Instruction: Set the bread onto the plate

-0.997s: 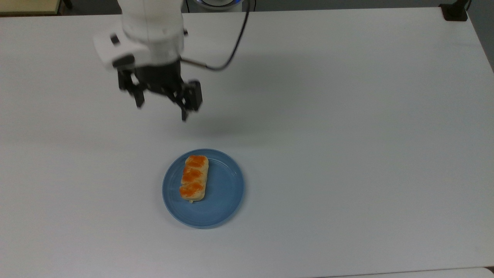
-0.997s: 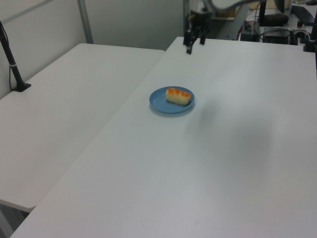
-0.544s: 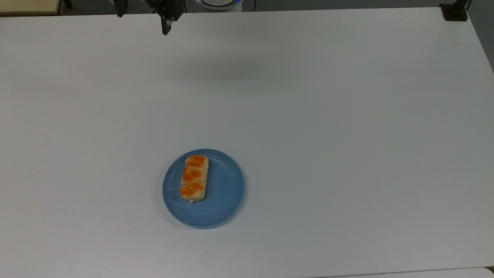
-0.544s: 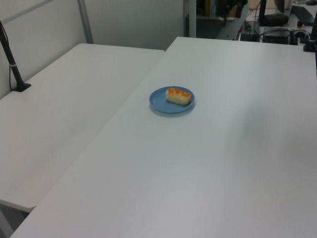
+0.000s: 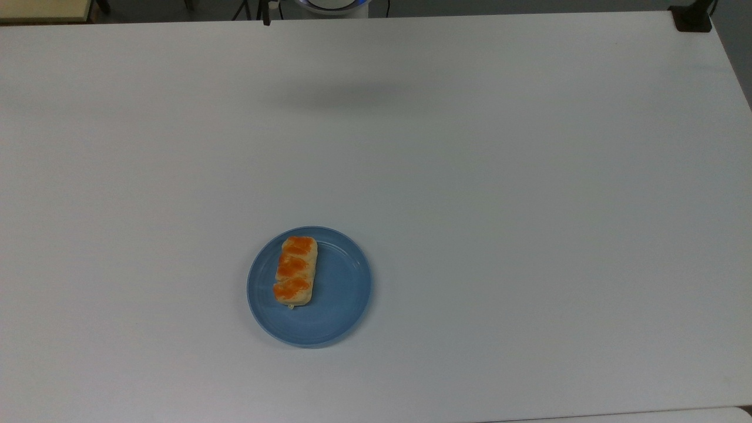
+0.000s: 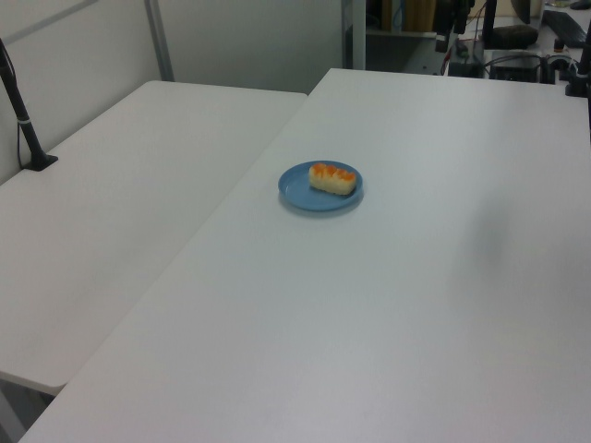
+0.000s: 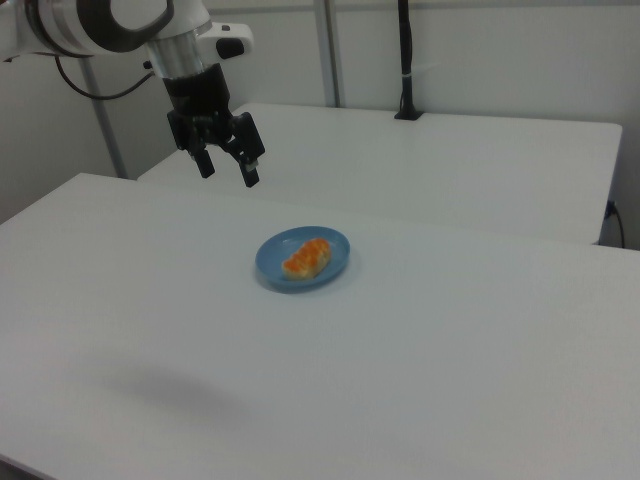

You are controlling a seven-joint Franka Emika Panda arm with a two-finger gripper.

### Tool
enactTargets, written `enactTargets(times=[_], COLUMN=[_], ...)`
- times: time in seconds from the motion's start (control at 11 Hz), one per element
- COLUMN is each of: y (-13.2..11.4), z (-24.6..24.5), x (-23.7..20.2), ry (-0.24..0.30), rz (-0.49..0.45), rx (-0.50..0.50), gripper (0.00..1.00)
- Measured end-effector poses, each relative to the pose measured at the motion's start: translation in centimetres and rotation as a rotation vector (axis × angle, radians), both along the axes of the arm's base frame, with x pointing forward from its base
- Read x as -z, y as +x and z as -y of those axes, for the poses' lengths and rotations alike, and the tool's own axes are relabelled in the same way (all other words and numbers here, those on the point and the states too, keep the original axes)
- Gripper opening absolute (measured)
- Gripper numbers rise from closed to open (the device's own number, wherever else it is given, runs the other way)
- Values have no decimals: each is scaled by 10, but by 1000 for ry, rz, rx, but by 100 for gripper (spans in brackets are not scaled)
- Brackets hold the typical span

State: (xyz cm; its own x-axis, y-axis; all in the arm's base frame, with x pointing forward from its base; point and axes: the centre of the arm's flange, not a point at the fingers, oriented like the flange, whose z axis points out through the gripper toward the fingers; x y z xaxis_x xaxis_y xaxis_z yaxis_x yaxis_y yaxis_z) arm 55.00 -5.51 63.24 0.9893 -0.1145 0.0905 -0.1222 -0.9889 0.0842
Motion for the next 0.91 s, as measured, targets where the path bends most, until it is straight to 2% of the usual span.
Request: enactTargets(times=[0.27, 0.91], y=[0, -3], z=[-2, 9], x=[-1, -4], ry=[32, 116], rz=[2, 19], rx=[-28, 4], gripper=[100, 100])
